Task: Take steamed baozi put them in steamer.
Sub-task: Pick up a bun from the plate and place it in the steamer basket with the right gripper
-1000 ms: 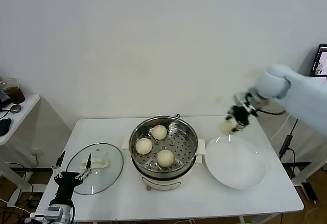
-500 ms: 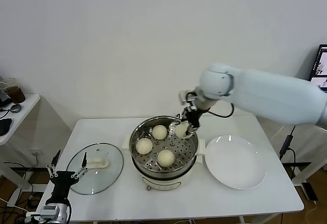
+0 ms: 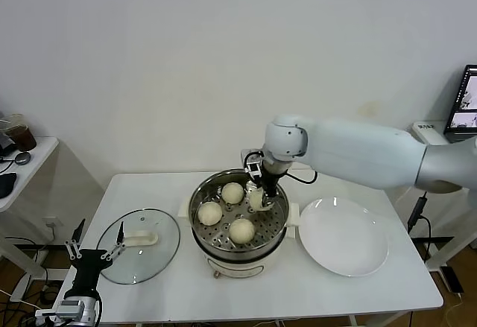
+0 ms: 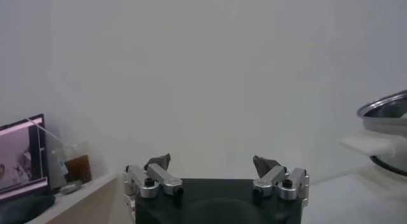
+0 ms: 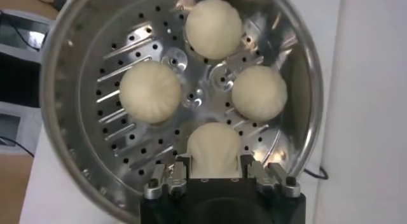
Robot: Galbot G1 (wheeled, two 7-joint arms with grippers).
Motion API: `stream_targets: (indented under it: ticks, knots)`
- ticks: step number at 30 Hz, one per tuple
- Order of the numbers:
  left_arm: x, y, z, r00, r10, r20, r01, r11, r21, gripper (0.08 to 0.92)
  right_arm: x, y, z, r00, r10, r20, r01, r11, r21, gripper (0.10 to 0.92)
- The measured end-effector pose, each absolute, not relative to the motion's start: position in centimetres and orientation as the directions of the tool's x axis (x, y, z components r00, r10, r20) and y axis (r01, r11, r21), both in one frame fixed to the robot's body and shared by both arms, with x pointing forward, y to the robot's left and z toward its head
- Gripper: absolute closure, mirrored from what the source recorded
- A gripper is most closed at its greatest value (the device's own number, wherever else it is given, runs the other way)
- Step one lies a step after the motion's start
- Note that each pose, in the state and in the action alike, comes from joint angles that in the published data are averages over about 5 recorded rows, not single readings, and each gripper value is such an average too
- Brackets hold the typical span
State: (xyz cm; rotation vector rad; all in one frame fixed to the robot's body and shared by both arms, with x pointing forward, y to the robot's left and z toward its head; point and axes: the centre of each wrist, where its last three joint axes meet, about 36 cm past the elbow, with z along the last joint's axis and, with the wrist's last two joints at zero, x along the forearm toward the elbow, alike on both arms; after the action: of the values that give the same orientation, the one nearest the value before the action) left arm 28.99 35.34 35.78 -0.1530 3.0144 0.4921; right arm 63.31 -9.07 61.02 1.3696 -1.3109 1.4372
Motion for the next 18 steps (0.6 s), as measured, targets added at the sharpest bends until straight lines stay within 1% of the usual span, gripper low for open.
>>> stream_targets:
  ticks: [3, 5, 10, 14, 16, 18]
  knots:
    - [28.9, 35.4, 35.8, -0.991, -0.087, -0.098, -0.114, 0.943, 0.313, 0.177, 63.2, -8.9, 60.2, -0.147, -0.125, 0.981, -0.965, -0.202, -0.17, 0.536]
    - [28.9, 35.5, 35.8, -0.991, -0.089, -0.098, -0.115, 0.943, 0.313, 0.177, 63.2, -8.8, 59.9, -0.143, -0.124, 0.982, -0.965, -0.203, -0.166, 0.513]
    - [28.8, 35.6, 35.8, -0.991, -0.092, -0.099, -0.118, 0.942, 0.313, 0.177, 63.1, -8.8, 59.8, -0.146, -0.129, 0.981, -0.965, -0.202, -0.171, 0.379]
    - [28.9, 35.6, 35.8, -0.991, -0.092, -0.1, -0.12, 0.942, 0.312, 0.177, 62.9, -9.1, 60.6, -0.165, -0.137, 0.977, -0.961, -0.202, -0.19, 0.268]
    - [29.0, 35.6, 35.8, -0.991, -0.092, -0.101, -0.119, 0.943, 0.311, 0.177, 62.7, -9.4, 61.3, -0.181, -0.143, 0.973, -0.957, -0.204, -0.208, 0.226]
    - [29.0, 35.5, 35.8, -0.991, -0.091, -0.103, -0.119, 0.943, 0.311, 0.177, 62.5, -9.8, 61.9, -0.201, -0.151, 0.968, -0.952, -0.205, -0.229, 0.209]
